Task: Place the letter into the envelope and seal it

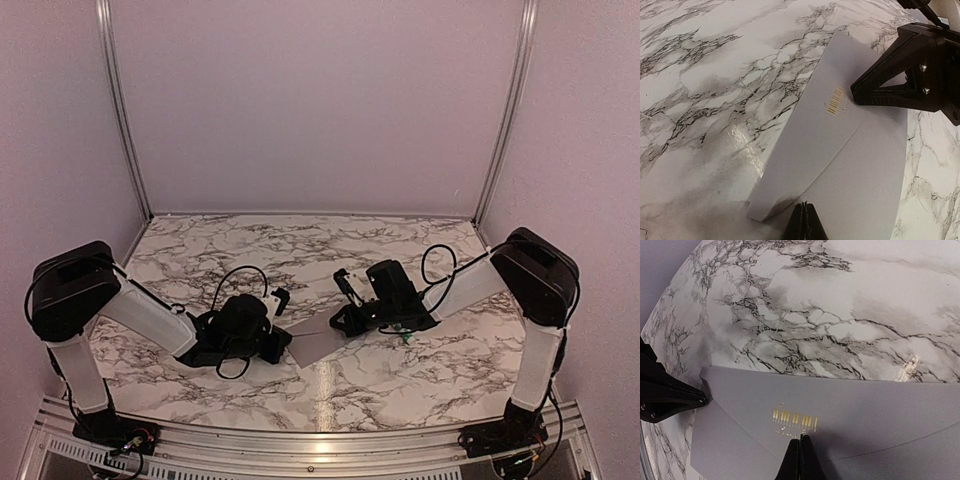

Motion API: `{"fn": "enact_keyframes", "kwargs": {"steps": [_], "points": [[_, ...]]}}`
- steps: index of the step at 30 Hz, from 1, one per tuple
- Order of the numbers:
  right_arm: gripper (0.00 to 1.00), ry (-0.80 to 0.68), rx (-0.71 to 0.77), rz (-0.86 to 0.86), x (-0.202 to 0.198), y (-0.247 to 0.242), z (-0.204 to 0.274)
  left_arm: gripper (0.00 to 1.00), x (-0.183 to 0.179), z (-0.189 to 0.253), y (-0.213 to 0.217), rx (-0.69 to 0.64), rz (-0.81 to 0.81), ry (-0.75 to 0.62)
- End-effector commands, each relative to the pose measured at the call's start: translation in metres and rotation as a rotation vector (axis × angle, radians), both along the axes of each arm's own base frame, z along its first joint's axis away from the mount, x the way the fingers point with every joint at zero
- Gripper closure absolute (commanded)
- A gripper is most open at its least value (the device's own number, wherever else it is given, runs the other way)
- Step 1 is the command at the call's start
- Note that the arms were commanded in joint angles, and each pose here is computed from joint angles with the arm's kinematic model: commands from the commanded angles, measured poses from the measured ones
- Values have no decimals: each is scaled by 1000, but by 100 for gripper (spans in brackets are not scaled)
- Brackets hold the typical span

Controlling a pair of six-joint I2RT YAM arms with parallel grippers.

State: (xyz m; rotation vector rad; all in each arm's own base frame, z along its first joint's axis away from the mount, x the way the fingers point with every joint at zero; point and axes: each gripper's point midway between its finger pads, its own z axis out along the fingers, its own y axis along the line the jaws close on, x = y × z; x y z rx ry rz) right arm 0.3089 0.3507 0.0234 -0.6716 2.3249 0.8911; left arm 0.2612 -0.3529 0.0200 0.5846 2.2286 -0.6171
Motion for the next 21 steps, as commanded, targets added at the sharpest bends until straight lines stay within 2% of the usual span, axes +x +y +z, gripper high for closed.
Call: {"fn": "enact_keyframes", "kwargs": {"steps": [1, 11, 16, 21], "points": [[100, 80, -129, -53, -6, -29, -36, 96, -9, 11, 13, 13, -6, 2], [100, 80, -125, -47, -7, -29, -35, 96, 0, 34, 0, -35, -17, -31], [100, 80, -126, -45, -7, -29, -35, 96, 9, 15, -8, -12, -14, -1], [100, 77, -125, -44, -7, -29, -33, 96, 17, -10, 1, 42, 33, 20]]}}
